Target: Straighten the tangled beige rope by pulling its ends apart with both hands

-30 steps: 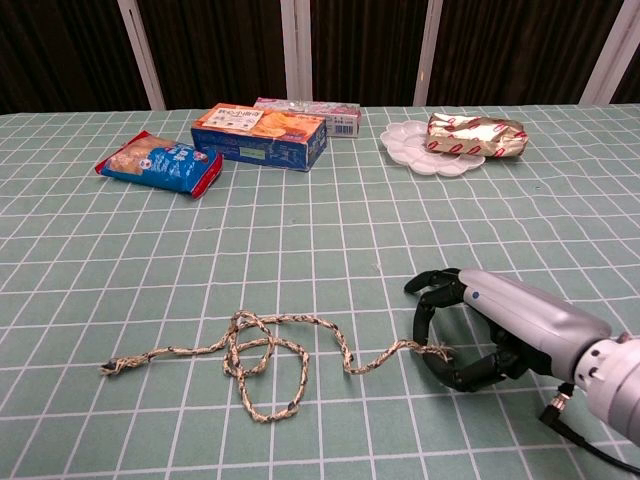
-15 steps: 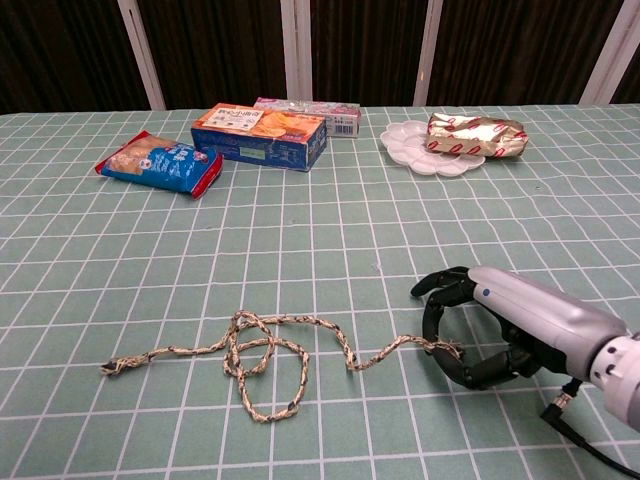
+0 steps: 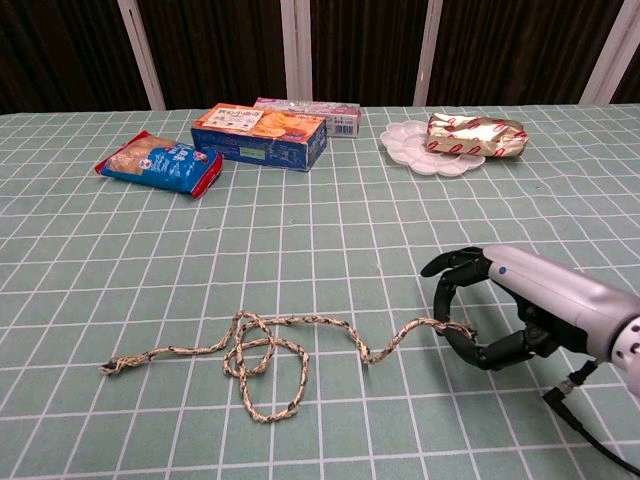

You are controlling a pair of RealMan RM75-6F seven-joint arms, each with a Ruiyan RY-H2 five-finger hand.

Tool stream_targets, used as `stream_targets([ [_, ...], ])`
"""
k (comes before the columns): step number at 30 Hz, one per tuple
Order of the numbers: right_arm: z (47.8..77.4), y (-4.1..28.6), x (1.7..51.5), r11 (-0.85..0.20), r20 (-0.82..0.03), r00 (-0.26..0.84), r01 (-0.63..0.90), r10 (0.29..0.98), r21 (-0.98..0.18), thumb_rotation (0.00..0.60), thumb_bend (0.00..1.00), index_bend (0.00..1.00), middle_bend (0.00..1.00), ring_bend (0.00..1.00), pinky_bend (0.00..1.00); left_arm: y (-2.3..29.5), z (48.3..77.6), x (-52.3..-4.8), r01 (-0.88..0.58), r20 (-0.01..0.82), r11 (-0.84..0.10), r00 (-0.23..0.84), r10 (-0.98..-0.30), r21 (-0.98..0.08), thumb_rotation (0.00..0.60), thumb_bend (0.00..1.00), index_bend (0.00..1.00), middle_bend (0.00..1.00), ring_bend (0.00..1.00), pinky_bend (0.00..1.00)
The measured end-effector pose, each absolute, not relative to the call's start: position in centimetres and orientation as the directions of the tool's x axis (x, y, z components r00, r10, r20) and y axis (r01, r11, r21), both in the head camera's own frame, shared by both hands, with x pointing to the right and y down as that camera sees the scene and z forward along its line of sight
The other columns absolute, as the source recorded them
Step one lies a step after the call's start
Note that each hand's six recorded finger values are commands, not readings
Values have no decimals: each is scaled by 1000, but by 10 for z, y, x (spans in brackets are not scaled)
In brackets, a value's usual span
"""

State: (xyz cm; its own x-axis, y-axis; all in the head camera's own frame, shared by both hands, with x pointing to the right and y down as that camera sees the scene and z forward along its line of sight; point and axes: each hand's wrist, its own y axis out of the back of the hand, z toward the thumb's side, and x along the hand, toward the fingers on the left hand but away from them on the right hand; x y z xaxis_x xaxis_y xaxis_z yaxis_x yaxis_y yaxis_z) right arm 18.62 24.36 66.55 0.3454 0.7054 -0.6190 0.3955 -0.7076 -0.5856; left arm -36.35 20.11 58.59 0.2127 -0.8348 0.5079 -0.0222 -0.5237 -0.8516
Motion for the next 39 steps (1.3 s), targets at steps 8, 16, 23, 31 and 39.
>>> stream_targets([
  [8, 666, 240, 193, -703, -624, 329, 398, 709, -589, 600, 525, 579, 189, 0, 0, 214, 615, -302, -56, 593, -627, 269, -759, -777, 600, 276, 405, 31, 0, 0],
  [16, 665, 237, 200, -695, -623, 314, 401, 716, -597, 600, 525, 579, 189, 0, 0, 238, 633, -260, -96, 645, -696, 303, -702, -712, 600, 293, 435, 38, 0, 0],
  [23, 663, 237, 201, -693, -621, 314, 406, 718, -596, 600, 525, 579, 189, 0, 0, 249, 642, -250, -88, 657, -705, 296, -693, -704, 600, 327, 463, 51, 0, 0],
  [31, 663, 237, 200, -693, -621, 314, 406, 718, -596, 600, 525, 579, 189, 0, 0, 252, 652, -249, -83, 661, -701, 270, -700, -708, 600, 400, 491, 57, 0, 0],
  [39, 664, 238, 200, -695, -623, 315, 404, 716, -595, 600, 525, 579, 189, 0, 0, 254, 659, -248, -89, 673, -710, 257, -694, -698, 600, 428, 509, 59, 0, 0],
])
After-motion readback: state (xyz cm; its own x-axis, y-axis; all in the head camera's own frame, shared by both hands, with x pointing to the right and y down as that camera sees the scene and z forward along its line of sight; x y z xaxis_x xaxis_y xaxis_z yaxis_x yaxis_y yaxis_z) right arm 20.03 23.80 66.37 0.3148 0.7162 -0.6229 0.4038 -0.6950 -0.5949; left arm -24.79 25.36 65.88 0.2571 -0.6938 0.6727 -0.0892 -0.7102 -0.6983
